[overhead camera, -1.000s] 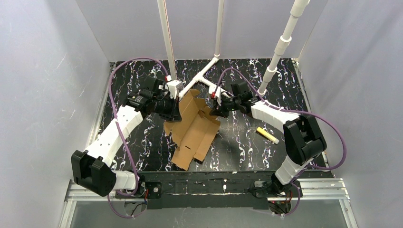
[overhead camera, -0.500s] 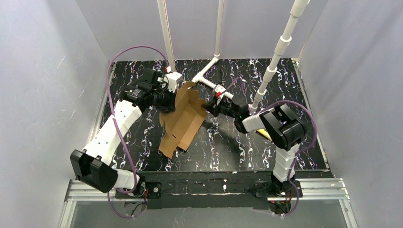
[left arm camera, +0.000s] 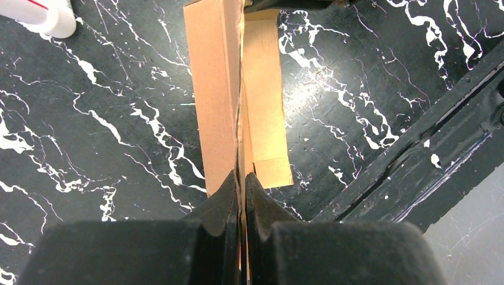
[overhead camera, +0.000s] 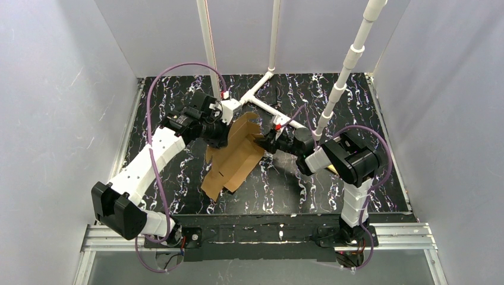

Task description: Fold the paper box

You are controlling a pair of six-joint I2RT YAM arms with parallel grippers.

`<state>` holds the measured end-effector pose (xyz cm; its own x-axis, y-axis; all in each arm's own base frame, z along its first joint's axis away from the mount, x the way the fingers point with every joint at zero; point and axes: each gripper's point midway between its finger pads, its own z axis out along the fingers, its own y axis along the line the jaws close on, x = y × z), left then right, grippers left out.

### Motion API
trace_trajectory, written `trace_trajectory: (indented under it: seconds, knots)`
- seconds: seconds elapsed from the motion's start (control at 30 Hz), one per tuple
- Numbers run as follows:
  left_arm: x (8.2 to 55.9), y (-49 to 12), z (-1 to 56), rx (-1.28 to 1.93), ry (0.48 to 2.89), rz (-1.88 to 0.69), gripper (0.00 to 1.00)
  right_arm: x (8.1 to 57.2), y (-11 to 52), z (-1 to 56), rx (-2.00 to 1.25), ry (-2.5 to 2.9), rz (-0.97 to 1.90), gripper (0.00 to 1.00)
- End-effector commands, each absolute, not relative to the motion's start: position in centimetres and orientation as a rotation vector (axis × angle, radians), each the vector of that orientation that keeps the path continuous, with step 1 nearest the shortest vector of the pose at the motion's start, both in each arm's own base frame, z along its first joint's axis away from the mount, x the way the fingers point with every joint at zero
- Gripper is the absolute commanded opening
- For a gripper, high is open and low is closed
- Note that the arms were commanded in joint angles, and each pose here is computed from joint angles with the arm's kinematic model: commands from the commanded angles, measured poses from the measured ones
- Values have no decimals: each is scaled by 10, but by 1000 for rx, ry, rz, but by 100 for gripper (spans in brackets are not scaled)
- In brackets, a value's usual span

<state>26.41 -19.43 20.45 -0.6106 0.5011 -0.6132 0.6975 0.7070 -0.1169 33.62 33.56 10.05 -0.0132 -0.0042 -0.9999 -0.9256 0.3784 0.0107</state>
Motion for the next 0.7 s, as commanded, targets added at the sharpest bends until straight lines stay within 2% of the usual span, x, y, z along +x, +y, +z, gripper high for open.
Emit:
trace_trajectory:
  seconds: [0.0,0.37,0.67]
  knots:
    - [258,-201,204,944,2340,-489,0,321,340,128,-988,1261,946,24]
    - [261,-192,202,963,2335,-365,0,324,324,140,-1124,1407,853,37]
    - [262,-190,209,956,2314,-355,0,329,314,142,-1236,1543,779,38]
